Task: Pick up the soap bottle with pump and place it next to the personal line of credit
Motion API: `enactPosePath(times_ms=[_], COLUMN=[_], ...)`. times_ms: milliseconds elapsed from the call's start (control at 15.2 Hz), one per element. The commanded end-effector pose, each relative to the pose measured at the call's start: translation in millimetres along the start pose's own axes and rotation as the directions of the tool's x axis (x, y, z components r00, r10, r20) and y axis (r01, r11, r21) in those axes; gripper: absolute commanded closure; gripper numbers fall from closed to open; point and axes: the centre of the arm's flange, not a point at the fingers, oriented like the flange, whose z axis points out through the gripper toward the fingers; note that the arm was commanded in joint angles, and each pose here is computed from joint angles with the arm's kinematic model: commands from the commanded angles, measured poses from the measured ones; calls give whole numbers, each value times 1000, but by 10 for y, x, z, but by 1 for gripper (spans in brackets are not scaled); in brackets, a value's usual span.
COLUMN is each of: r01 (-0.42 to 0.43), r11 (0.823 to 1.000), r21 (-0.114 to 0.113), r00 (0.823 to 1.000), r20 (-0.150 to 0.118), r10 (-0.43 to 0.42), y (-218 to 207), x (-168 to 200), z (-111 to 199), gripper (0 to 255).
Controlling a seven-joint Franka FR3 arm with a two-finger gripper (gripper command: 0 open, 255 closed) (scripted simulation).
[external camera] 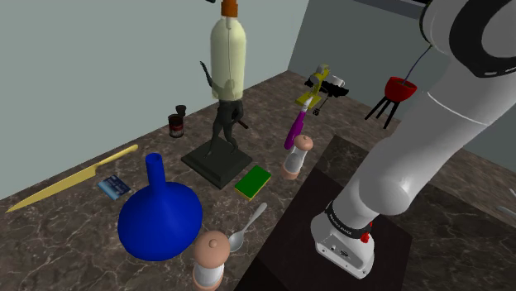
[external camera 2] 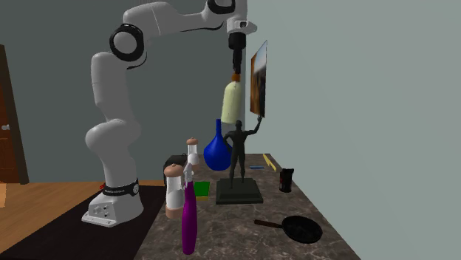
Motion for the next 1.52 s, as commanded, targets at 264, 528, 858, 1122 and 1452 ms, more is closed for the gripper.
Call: enactPosePath(times_ms=[264, 528, 858, 1122, 1452], r01=[-2, -2, -2, -2, -2], r11=[1000, 1000, 1000, 1000, 1000], r21=[1, 1, 1, 1, 1], r00=[1000, 1000, 1000, 1000, 1000], r20=[-1, -1, -1, -1, -1], r10=[2, 2, 2, 2, 2], y=[-684, -826, -852, -873, -899], x=[363, 424, 424, 425, 425], z=[-92, 52, 315, 525, 787], gripper=[255, 255, 255, 255, 255])
